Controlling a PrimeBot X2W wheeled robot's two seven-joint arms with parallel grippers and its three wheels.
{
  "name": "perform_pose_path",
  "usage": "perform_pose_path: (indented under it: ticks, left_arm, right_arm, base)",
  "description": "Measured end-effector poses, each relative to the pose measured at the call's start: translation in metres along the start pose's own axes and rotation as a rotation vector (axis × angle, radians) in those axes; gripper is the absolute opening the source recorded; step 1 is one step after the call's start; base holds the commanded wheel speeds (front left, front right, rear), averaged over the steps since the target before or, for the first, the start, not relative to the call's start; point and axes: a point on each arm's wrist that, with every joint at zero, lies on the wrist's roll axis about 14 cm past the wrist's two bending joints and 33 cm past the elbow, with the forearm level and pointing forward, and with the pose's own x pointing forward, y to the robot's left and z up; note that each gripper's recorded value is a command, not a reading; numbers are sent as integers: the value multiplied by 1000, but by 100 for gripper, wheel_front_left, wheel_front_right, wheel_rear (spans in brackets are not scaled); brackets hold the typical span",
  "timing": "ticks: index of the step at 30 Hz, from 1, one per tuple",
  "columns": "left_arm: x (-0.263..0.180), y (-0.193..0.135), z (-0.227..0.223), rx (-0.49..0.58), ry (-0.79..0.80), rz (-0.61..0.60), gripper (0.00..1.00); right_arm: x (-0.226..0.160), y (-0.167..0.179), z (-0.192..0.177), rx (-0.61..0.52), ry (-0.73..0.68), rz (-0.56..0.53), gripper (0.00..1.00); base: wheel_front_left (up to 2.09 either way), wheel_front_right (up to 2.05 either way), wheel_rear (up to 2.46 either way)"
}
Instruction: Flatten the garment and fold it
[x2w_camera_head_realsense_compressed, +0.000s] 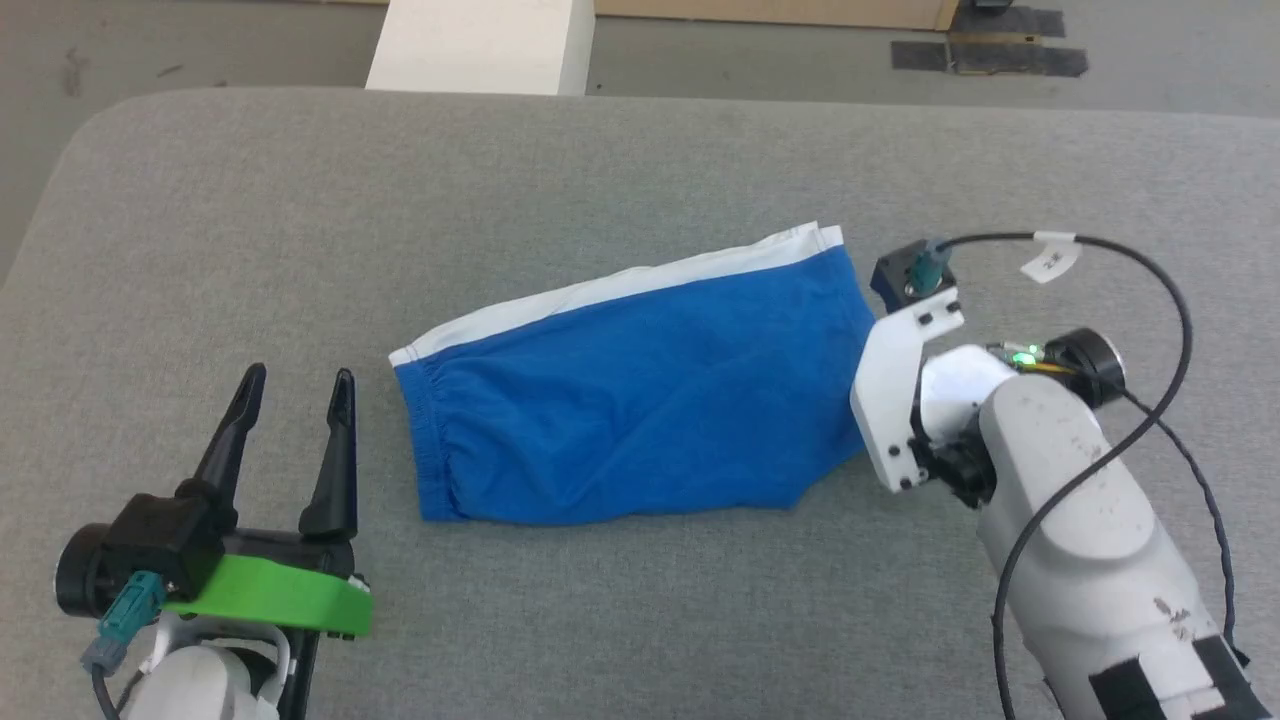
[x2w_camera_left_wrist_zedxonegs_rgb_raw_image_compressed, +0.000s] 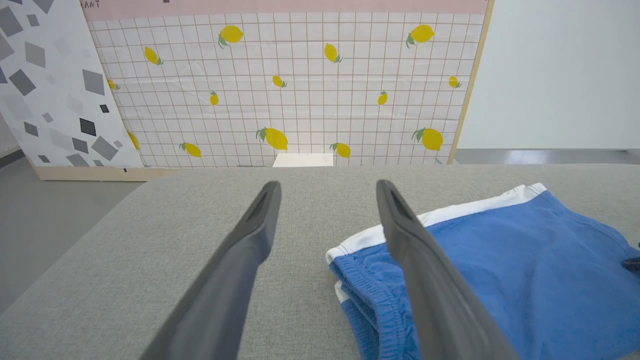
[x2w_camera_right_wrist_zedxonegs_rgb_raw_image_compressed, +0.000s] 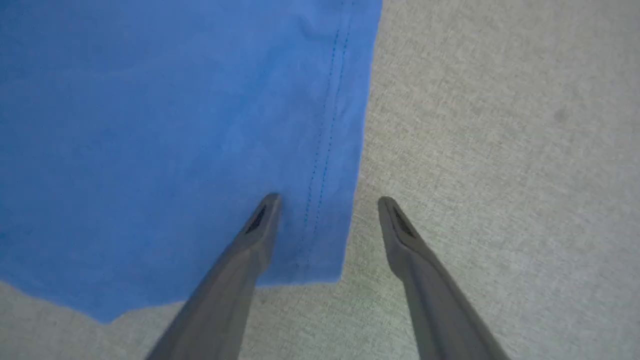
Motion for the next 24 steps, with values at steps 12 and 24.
perform_pose_path:
  ticks: [12, 24]
  left_arm:
    - [-11, -10, -66, -186, 309, -14, 100]
    - [-17, -37, -112, -210, 772, -100, 100]
  right_arm:
    - [18, 9, -17, 25, 90, 37, 0]
    - [19, 14, -15, 43, 67, 69, 0]
  base:
    - [0, 0, 0]
    - [0, 0, 0]
